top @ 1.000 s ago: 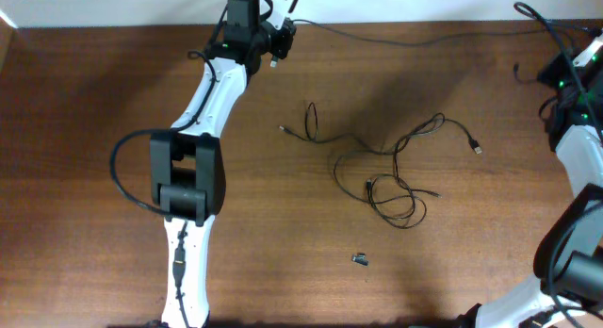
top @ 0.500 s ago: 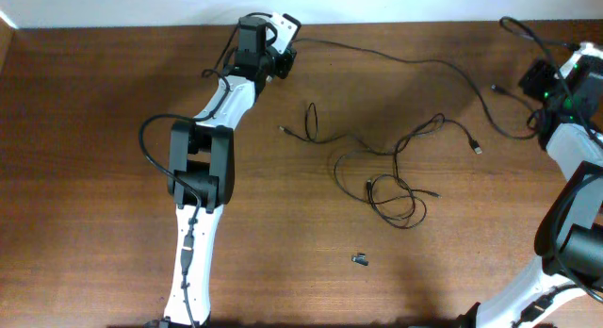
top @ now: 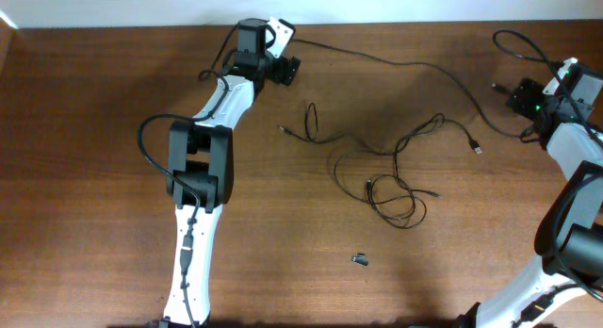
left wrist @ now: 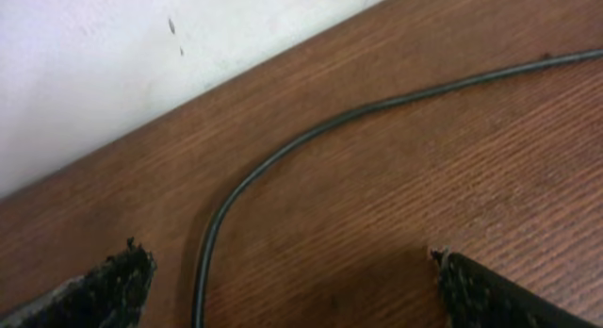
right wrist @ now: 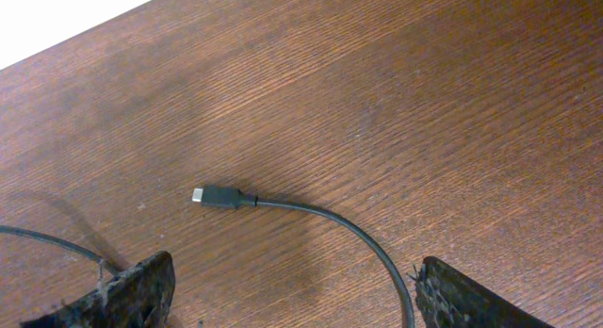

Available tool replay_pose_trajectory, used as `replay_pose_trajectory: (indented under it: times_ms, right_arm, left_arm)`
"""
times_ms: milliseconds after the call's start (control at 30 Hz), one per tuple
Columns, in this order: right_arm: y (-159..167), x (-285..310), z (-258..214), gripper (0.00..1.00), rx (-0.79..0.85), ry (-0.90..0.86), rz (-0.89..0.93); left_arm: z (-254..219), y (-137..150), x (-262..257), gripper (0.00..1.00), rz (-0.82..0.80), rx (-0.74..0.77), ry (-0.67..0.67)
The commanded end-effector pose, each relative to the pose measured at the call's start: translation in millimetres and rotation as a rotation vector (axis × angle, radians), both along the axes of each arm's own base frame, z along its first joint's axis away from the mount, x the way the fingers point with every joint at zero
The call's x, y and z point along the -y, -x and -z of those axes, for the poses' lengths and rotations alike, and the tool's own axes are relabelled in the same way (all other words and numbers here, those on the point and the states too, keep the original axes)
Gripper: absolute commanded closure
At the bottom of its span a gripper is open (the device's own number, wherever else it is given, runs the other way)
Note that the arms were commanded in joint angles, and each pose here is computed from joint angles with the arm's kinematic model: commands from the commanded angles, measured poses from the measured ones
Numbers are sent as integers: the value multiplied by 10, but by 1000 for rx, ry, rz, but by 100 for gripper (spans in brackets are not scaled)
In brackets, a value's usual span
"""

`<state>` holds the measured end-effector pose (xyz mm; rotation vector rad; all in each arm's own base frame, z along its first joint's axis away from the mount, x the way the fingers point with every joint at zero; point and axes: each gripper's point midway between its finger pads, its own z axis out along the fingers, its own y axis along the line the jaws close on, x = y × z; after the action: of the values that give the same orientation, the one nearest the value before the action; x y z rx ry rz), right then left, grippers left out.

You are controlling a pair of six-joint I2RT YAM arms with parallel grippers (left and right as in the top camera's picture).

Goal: Untangle cables

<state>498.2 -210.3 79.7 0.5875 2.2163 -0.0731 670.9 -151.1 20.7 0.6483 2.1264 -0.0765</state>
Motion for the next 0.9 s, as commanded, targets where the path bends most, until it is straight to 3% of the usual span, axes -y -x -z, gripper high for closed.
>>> replay_pose_trajectory:
  times_ms: [0,167,267,433,867]
  right_arm:
    - [-12,35,-87,13,21,2,5]
    - [233,73,-431,10,-10,32,-4]
    - [545,-92,-146,10,-190,-19,-45]
    - [928,-400,133,10,-367,-167,-92]
    - [1233,-548,801,9,-515,-237,-108]
  left_arm:
    - [-425,53,-141,1,-17,-6,-15]
    - [-1180,550,-105,1,58,-119,44]
    - [-1422,724,45,1,65,-178,191]
    - [-1387,771,47,1,61,-207,198]
    - [-1385,773,53,1,60,-207,195]
